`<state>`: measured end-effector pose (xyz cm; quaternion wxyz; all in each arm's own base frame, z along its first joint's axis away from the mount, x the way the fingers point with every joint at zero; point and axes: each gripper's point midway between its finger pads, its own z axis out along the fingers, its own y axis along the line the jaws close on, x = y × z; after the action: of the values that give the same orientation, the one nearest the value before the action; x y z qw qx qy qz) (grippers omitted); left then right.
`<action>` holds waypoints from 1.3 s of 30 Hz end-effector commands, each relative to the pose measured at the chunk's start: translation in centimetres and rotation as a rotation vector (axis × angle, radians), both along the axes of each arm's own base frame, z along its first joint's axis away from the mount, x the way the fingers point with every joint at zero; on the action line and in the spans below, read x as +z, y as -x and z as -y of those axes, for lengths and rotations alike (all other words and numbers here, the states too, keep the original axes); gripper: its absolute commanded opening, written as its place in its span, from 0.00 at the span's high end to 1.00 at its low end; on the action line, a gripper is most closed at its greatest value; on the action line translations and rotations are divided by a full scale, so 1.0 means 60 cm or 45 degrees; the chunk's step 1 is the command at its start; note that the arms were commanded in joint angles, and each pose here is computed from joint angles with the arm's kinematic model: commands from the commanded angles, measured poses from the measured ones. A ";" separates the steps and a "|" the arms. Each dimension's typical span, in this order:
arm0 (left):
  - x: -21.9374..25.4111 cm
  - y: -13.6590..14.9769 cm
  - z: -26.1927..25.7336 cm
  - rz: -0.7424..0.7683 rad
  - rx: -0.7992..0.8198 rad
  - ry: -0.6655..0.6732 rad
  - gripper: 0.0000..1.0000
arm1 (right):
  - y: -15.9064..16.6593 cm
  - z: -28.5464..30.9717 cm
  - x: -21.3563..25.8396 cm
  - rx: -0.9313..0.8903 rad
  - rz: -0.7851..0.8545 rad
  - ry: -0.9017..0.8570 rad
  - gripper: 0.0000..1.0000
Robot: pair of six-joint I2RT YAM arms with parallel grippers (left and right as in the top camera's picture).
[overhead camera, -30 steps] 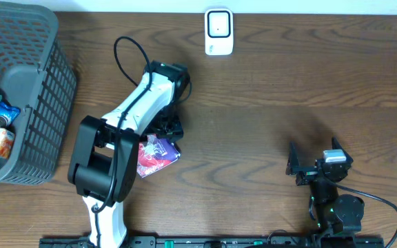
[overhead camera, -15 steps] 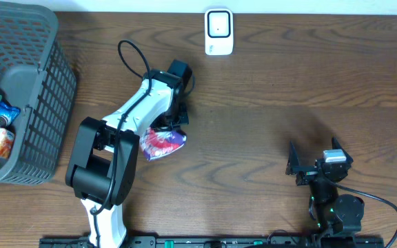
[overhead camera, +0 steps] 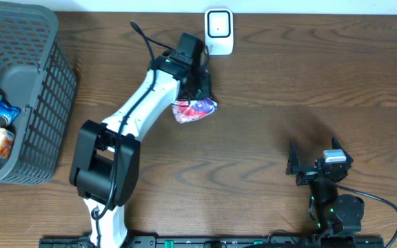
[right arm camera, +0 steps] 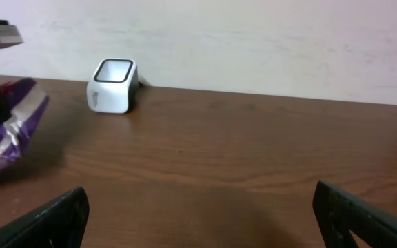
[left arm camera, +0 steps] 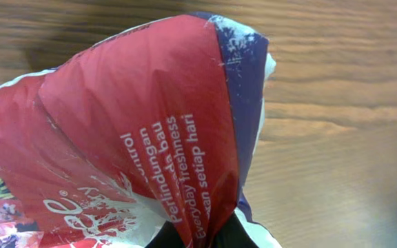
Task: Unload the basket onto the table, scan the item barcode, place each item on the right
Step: 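Lift the pink-purple pack out and place it before the scanner, then return the left gripper to the basket and grasp the orange box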
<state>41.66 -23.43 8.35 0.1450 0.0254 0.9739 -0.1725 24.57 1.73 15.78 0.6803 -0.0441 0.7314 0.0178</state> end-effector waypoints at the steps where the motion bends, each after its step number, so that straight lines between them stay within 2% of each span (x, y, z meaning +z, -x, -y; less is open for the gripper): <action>1: 0.002 0.014 0.053 0.035 -0.133 0.034 0.93 | 0.000 0.002 -0.001 -0.005 0.003 0.015 0.01; 3: 0.006 0.018 0.077 0.081 -0.194 0.040 0.91 | 0.000 0.002 -0.001 -0.005 0.003 0.015 0.01; 4: 0.008 0.020 0.086 0.093 -0.215 0.042 0.86 | 0.000 0.002 -0.001 -0.006 0.003 0.015 0.01; 5: 0.010 0.023 0.096 0.109 -0.243 0.044 0.76 | 0.000 0.002 -0.001 -0.005 0.003 0.015 0.01; 6: 0.012 0.026 0.106 0.129 -0.276 0.044 0.51 | 0.000 0.002 -0.001 -0.006 0.003 0.015 0.01; 7: 0.013 0.027 0.111 0.158 -0.311 0.024 0.09 | 0.000 0.002 -0.001 -0.006 0.003 0.015 0.01; 8: 0.013 0.023 0.107 0.174 -0.301 0.001 0.00 | 0.000 0.002 -0.001 -0.005 0.003 0.015 0.01; 12: 0.053 0.005 0.076 0.233 -0.238 -0.026 0.02 | 0.000 0.002 -0.001 -0.005 0.003 0.015 0.01; 15: 0.128 -0.009 0.039 0.309 -0.169 0.005 0.02 | 0.000 0.002 -0.001 -0.005 0.003 0.015 0.01; 18: 0.235 -0.019 -0.023 0.455 -0.069 0.053 0.02 | 0.000 0.002 -0.001 -0.006 0.003 0.015 0.01; 23: 0.418 -0.013 -0.184 0.781 0.159 0.076 0.02 | 0.000 0.002 -0.001 -0.005 0.003 0.015 0.01; 24: 0.445 -0.008 -0.221 0.839 0.203 0.051 0.02 | 0.000 0.002 -0.001 -0.006 0.003 0.015 0.01; 27: 0.507 0.015 -0.380 0.973 0.518 -0.120 0.02 | 0.000 0.002 -0.001 -0.006 0.003 0.015 0.01; 30: 0.527 0.057 -0.540 0.992 0.869 -0.352 0.02 | 0.000 0.002 -0.001 -0.005 0.003 0.015 0.01; 33: 0.512 0.105 -0.664 0.910 1.138 -0.527 0.02 | 0.000 0.002 -0.001 -0.005 0.003 0.014 0.01; 36: 0.482 0.135 -0.740 0.806 1.299 -0.579 0.02 | 0.000 0.002 -0.001 -0.006 0.003 0.015 0.01; 39: 0.445 0.143 -0.788 0.709 1.371 -0.612 0.02 | 0.000 0.002 -0.001 -0.006 0.003 0.015 0.01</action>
<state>33.91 21.02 37.21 0.4820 -0.3586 0.7889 0.1290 24.57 1.73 15.78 0.6803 -0.0441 0.7314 0.0178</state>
